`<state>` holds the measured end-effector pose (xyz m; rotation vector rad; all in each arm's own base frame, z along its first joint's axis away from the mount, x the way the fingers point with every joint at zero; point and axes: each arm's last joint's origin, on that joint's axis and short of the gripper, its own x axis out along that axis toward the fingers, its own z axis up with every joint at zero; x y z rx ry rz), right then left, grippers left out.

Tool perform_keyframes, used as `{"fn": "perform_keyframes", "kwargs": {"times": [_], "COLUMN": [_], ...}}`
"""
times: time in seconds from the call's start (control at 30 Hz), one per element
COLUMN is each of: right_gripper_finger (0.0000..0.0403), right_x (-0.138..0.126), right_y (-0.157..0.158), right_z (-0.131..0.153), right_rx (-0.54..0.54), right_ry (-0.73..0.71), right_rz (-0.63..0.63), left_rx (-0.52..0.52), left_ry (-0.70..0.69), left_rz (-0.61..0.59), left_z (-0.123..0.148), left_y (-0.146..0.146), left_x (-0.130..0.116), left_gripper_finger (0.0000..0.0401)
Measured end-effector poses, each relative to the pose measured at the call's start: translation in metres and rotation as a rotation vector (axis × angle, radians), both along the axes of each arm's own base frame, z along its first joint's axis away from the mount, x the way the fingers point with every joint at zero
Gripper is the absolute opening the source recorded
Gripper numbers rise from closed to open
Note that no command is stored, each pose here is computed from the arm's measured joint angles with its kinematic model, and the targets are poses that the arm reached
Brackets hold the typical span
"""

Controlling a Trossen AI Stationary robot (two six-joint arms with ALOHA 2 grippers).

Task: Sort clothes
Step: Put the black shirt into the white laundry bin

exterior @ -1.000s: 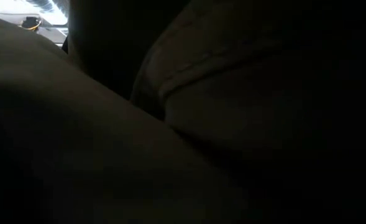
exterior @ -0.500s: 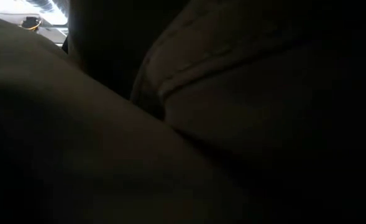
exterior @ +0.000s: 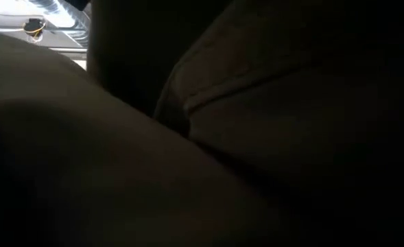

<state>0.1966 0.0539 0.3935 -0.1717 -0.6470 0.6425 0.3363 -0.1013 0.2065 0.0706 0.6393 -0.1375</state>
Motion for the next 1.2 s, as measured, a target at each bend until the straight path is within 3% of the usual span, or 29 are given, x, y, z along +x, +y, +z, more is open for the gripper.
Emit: {"fn": "perform_keyframes", "kwargs": {"times": [0.1,0.23,0.4,0.63,0.9,1.03,1.2], "right_gripper_finger": [0.0222,0.0222,0.0222,0.0222,0.0222,0.0222,0.0222], "right_x": [-0.004,-0.005,-0.009,-0.018,-0.022,-0.022,-0.022], "right_y": [0.01,0.019,0.029,0.044,0.052,0.051,0.051], "right_z": [0.003,0.002,0.003,0.006,0.006,0.006,0.006], "right_rx": [0.041,0.04,0.059,0.06,0.054,0.048,0.043], "right_ry": [-0.036,-0.055,-0.073,-0.116,-0.136,-0.147,-0.145], "right_rz": [0.001,-0.041,-0.076,-0.04,-0.064,-0.073,-0.076], "left_rx": [0.03,0.116,0.183,0.37,0.625,0.785,0.855], "left_ry": [-0.038,-0.141,-0.33,-0.623,-0.818,-0.928,-1.054], "left_rz": [0.028,0.093,0.126,0.208,0.347,0.491,0.68], "left_z": [0.003,0.01,0.043,0.12,0.218,0.278,0.339], "left_y": [0.009,0.013,0.014,0.027,0.073,0.111,0.148], "left_x": [0.004,0.009,0.013,0.016,0.016,0.001,-0.032], "left_gripper_finger": [0.0012,0.0011,0.0005,0.0004,0.0002,0.0002,0.0002]}}
